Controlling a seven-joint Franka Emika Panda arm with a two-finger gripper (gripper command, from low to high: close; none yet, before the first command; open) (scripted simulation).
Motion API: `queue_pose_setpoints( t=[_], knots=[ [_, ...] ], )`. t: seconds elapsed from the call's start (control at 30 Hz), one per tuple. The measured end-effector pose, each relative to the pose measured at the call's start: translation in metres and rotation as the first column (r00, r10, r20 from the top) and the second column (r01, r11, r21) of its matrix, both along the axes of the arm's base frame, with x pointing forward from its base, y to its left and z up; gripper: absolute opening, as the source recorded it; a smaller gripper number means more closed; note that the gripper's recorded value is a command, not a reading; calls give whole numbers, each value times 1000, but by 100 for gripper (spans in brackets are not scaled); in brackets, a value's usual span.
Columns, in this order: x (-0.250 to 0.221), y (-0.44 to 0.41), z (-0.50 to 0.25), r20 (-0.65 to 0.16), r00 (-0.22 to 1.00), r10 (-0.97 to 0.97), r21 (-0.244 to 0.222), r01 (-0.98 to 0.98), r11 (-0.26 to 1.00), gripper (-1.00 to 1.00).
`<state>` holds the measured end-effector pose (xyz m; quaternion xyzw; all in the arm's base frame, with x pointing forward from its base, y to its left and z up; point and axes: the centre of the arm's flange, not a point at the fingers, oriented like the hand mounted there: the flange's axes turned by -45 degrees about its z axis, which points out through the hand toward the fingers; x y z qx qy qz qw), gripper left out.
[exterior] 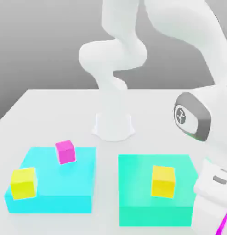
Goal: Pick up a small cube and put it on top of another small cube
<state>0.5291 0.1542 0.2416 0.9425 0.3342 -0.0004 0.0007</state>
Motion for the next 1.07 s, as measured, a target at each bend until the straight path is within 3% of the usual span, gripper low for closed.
queue_pose_setpoints(
  t=[0.23,0.5,0.77,0.97,1.0,1.07],
  knots=[
    [-43,-140,46,0,865,-503,0,503,865,-100],
    [-135,-242,74,0,466,-885,2,885,466,-100],
    [-244,-303,75,-3,-86,-996,4,996,-86,-100],
    [-255,-308,21,-1,-152,-988,3,988,-152,-100],
    [-256,-307,13,0,-153,-988,3,988,-153,100],
    [-256,-307,13,0,-153,-988,3,988,-153,100]
  ],
)
